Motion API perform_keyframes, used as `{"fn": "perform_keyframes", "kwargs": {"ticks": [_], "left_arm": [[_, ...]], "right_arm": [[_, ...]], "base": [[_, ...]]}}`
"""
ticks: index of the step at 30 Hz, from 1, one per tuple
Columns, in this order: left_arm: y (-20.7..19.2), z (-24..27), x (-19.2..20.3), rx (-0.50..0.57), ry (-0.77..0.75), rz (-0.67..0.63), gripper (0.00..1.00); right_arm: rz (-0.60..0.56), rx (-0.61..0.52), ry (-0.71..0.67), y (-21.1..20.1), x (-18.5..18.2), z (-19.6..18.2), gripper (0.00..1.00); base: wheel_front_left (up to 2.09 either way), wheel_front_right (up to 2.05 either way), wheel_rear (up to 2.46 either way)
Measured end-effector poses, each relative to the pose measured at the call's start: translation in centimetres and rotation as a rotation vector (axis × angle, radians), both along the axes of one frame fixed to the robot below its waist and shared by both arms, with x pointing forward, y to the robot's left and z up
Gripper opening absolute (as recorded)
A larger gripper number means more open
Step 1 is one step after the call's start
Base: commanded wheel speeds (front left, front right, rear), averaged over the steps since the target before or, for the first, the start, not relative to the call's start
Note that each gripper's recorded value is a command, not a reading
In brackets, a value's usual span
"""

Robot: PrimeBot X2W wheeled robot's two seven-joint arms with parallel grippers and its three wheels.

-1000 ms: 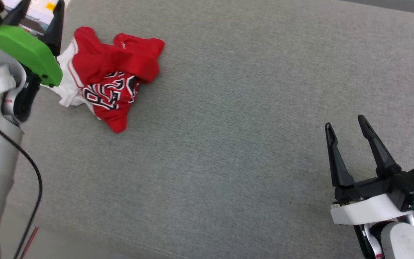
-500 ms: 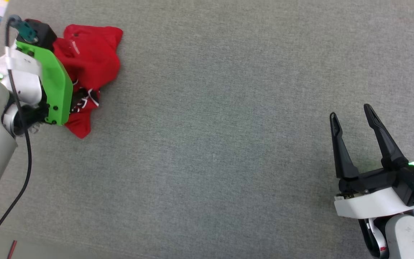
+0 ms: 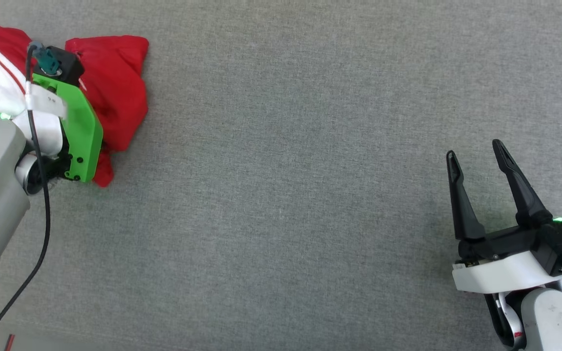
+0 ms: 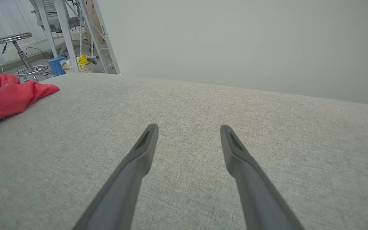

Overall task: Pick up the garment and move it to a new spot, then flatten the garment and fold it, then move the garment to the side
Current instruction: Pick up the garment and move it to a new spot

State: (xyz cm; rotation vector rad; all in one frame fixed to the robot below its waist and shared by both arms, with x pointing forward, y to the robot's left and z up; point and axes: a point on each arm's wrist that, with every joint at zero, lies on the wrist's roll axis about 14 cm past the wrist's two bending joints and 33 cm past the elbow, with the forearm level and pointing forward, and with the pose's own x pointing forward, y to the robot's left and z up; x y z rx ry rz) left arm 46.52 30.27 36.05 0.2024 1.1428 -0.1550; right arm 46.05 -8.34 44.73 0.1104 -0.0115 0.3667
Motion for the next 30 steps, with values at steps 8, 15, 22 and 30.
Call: {"fn": "perform_keyframes", "kwargs": {"ticks": [8,15,22,30], "left_arm": [[-0.6,5.8,2.9,0.017,-0.312,-0.086,0.0],[-3.4,13.9,5.3,0.047,-0.582,-0.243,0.0],[-11.5,17.9,6.0,-0.011,-0.714,-0.472,0.0],[-25.5,17.9,4.9,-0.176,-0.768,-0.777,0.0]], "right_arm": [[0.017,0.031,-0.049,0.9,-0.8,2.7,1.0],[0.025,0.053,-0.088,1.5,-2.4,5.1,1.0],[-0.02,0.063,-0.136,0.2,-3.3,7.3,1.0],[-0.131,0.046,-0.137,-3.6,-4.5,7.7,1.0]], "base": [[0.0,0.0,0.0],[0.0,0.0,0.0],[0.0,0.0,0.0],[0.0,0.0,0.0]]}}
